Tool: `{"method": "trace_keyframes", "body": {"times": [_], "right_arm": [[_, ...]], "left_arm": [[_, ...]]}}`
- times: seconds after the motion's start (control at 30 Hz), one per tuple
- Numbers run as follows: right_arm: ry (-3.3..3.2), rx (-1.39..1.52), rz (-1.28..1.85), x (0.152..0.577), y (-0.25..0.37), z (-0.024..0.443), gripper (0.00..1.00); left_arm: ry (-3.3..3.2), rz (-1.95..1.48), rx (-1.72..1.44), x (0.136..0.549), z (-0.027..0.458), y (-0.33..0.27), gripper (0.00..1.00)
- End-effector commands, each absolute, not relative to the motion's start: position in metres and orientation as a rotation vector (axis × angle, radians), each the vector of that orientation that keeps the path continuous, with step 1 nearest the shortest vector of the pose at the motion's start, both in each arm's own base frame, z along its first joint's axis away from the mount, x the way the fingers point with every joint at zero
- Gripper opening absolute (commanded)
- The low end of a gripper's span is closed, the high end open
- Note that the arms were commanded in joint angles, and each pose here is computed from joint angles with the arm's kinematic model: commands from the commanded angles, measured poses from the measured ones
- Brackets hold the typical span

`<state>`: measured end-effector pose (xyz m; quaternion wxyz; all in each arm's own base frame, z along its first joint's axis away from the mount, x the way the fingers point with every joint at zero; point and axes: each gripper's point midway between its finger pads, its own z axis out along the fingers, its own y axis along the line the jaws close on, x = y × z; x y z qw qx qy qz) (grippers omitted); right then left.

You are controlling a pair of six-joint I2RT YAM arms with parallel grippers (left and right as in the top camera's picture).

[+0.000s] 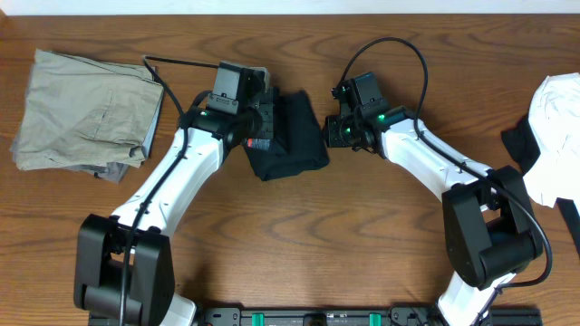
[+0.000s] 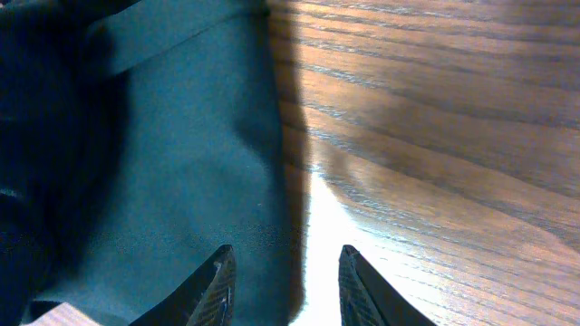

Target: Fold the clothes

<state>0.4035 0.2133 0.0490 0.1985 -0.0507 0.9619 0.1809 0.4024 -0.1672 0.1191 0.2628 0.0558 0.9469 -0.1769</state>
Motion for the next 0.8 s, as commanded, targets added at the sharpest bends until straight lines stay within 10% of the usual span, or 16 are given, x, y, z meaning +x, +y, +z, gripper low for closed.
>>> {"method": "trace_keyframes", "body": {"times": [0.0, 0.77], "right_arm": [[2.687, -0.077, 0.438, 0.408, 0.202, 0.049, 0.36], [2.681, 0.061, 0.399, 0.426, 0.158, 0.072, 0.38]], "left_arm": [[2.552, -0.481, 0.173, 0.408, 0.120, -0.179, 0.17], [2.462, -0.591, 0.389, 0.394, 0.138, -0.229, 0.79]]}}
